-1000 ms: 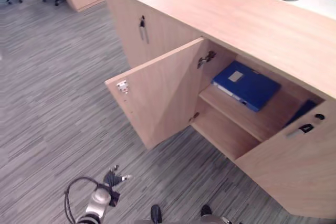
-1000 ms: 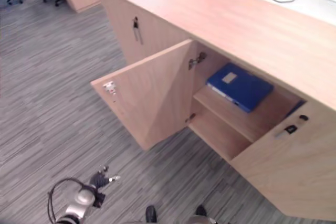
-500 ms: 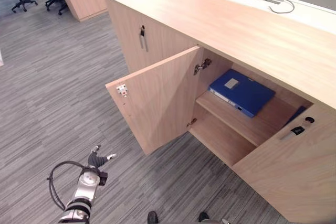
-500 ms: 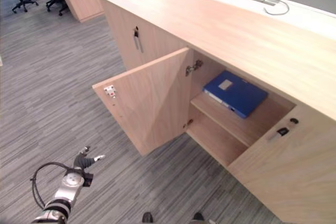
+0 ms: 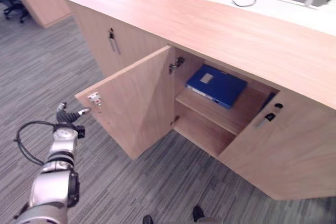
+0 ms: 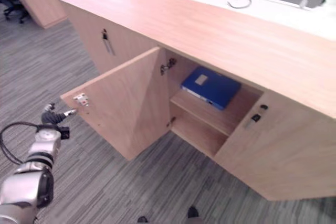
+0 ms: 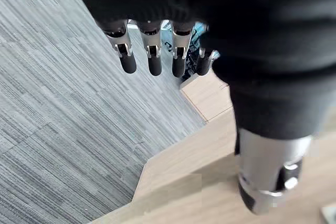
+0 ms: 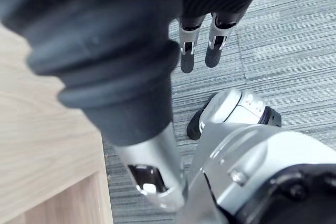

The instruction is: Walk over to the cabinet, pick up the folder, carry it to the office cabinet, place the folder inside the office cabinet, then close the office cabinet door

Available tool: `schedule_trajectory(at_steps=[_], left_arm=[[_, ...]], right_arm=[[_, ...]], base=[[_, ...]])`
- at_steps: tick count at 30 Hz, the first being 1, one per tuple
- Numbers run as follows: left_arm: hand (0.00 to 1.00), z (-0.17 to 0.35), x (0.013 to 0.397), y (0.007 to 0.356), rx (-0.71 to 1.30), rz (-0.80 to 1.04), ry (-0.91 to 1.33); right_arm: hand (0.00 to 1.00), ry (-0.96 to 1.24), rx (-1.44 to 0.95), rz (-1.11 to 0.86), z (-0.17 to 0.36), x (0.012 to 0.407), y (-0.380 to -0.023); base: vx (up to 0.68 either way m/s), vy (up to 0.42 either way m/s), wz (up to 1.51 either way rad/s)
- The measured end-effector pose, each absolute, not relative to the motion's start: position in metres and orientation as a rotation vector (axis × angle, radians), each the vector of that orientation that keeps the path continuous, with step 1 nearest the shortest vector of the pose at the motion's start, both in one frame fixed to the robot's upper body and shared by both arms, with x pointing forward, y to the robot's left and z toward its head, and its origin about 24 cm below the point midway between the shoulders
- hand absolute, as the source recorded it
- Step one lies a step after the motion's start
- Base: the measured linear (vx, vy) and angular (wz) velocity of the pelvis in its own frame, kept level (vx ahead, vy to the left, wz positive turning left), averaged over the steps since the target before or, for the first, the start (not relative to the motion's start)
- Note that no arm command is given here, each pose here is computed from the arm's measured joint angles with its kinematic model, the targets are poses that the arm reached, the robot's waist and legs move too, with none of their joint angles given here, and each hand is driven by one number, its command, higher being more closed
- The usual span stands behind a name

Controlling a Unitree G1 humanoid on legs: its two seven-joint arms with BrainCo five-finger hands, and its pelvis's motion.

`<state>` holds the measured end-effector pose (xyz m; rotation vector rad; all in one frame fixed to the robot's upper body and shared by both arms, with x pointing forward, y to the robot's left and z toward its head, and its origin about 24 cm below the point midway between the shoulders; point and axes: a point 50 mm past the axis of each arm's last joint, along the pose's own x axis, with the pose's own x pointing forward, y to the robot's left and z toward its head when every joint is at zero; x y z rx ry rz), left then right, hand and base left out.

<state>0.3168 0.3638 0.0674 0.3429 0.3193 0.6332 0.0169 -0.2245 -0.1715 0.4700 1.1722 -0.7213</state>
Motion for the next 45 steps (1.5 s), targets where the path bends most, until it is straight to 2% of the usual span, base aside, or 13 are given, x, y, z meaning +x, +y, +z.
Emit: schedule_trajectory(at_steps=[4,7,12,17,23,27,30,35,37,39,41,45], left_arm=[[0.0,0.112,0.317,0.395,0.288,0.723,0.238],[0.0,0.127,0.32,0.398,0.277,0.725,0.206],[0.0,0.144,0.341,0.379,0.401,0.629,0.185],[0.0,0.135,0.353,0.357,0.458,0.54,0.205],[0.0,0.125,0.37,0.318,0.571,0.353,0.203],[0.0,0.115,0.378,0.275,0.717,0.17,0.136],[0.0,0.102,0.376,0.239,0.75,0.033,0.078],[0.0,0.074,0.354,0.171,0.834,-0.273,-0.018],[0.0,0.061,0.339,0.131,0.846,-0.453,-0.064],[0.0,0.053,0.328,0.102,0.816,-0.567,-0.083],[0.0,0.048,0.302,0.06,0.745,-0.77,-0.13],[0.0,0.05,0.249,-0.009,0.487,-1.118,-0.213]], right_arm=[[0.0,1.165,0.421,-0.686,-0.169,0.013,-0.23],[0.0,1.193,0.402,-0.686,-0.168,-0.003,-0.231],[0.0,1.22,0.392,-0.648,-0.168,-0.013,-0.227],[0.0,1.208,0.386,-0.632,-0.168,-0.009,-0.228],[0.0,1.168,0.322,-0.496,-0.168,0.017,-0.221],[0.0,1.179,0.233,-0.409,-0.167,0.025,-0.224],[0.0,1.19,0.182,-0.373,-0.166,0.027,-0.227],[0.0,1.226,0.14,-0.359,-0.168,0.025,-0.228],[0.0,1.243,0.126,-0.355,-0.168,0.023,-0.227],[0.0,1.258,0.107,-0.338,-0.169,0.024,-0.227],[0.0,1.273,0.094,-0.335,-0.17,0.024,-0.227],[0.0,1.289,0.077,-0.321,-0.171,0.026,-0.225]], base=[[-0.06,-0.008,-0.49],[-0.05,0.006,-0.14],[-0.05,0.01,0.03],[-0.04,0.025,0.12],[-0.03,0.05,0.27],[-0.02,0.06,0.43],[-0.01,0.072,0.35],[-0.02,0.078,0.19],[-0.05,0.101,0.05],[-0.04,0.071,-0.02],[-0.01,0.059,-0.11],[0.03,0.024,-0.19]])
